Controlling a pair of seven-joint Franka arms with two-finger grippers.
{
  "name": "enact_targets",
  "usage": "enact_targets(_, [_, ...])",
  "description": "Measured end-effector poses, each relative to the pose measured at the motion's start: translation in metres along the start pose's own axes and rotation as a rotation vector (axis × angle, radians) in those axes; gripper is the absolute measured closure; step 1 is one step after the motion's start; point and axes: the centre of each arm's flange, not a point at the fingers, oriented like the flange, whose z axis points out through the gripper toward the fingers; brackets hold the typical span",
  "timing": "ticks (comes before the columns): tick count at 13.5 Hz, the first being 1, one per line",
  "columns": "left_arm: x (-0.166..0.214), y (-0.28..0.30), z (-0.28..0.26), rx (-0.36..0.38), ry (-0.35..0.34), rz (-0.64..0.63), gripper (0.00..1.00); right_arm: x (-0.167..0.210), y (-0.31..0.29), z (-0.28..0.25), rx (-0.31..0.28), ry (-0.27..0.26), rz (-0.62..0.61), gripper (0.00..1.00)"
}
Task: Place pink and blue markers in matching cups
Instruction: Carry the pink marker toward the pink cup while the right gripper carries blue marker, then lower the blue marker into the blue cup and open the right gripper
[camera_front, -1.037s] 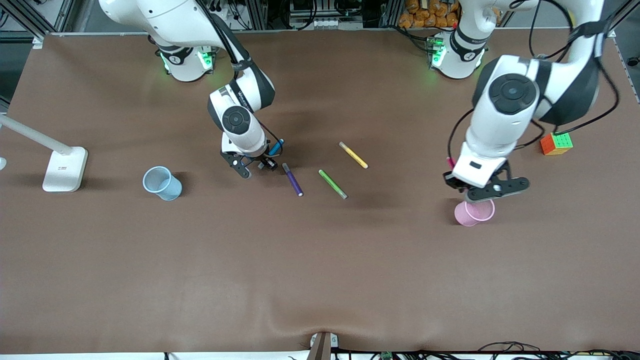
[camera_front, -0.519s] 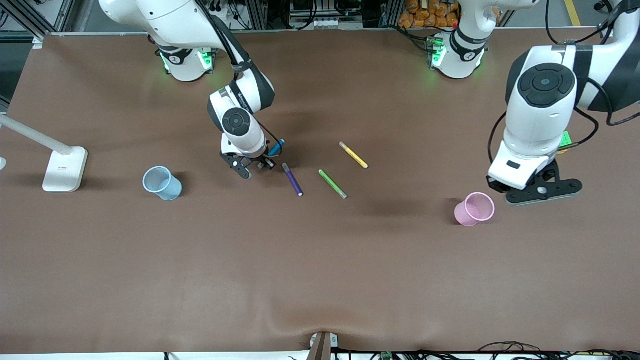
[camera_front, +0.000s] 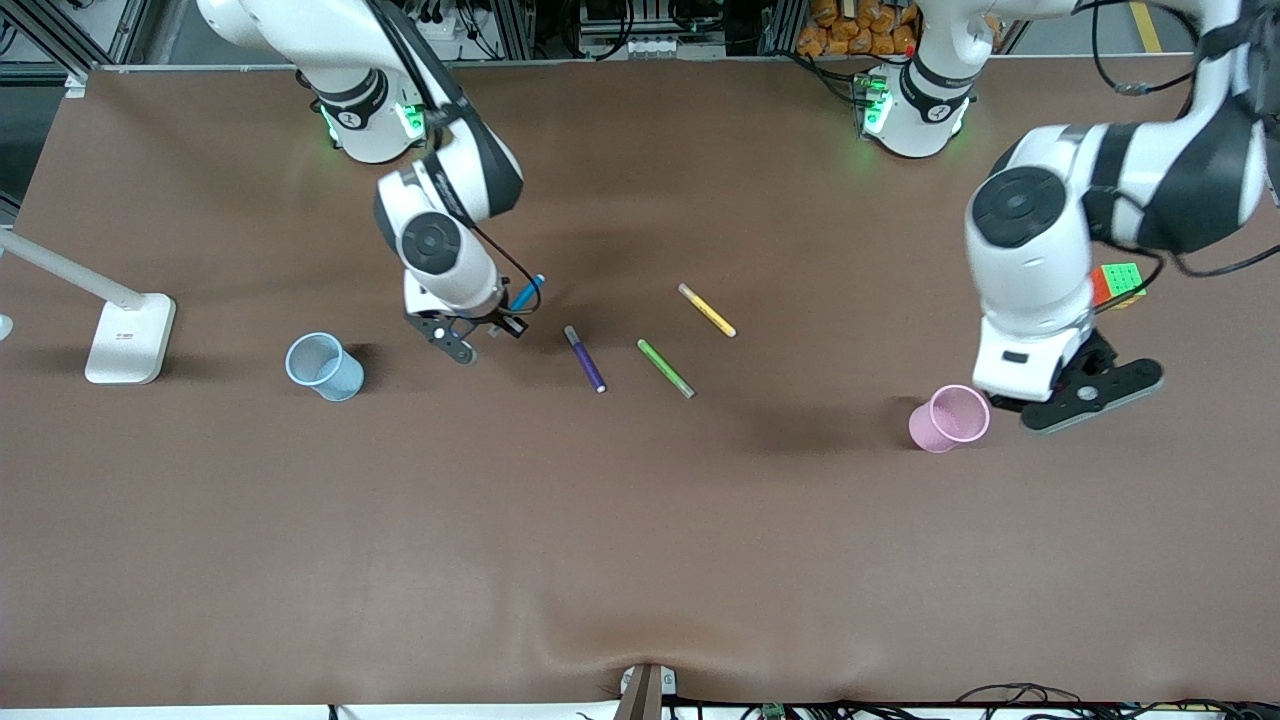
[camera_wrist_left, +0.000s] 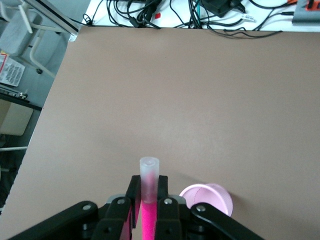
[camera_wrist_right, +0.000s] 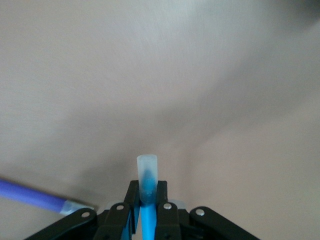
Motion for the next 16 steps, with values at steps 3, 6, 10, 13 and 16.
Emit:
enact_targets(3, [-0.015, 0.030, 0.015, 0.039, 0.033, -0.078, 0.83, 0.024, 0.020, -0.069, 0.053, 0.026, -0.186, 0.83])
enact_targets(6, [-0.020, 0.040, 0.029, 0.072, 0.067, -0.139, 0.83, 0.075, 0.058, -0.109, 0.106, 0.075, -0.376, 0.83])
enact_targets(10, [-0.030, 0.058, 0.061, 0.132, 0.160, -0.262, 0.83, 0.143, 0.105, -0.128, 0.117, 0.178, -0.643, 0.83])
enact_targets(13, [-0.045, 0.078, 0.081, 0.145, 0.170, -0.301, 0.83, 0.170, 0.121, -0.135, 0.096, 0.284, -0.768, 0.83])
enact_targets(16, [-0.046, 0.079, 0.083, 0.149, 0.170, -0.312, 0.83, 0.193, 0.140, -0.124, 0.083, 0.397, -0.869, 0.83])
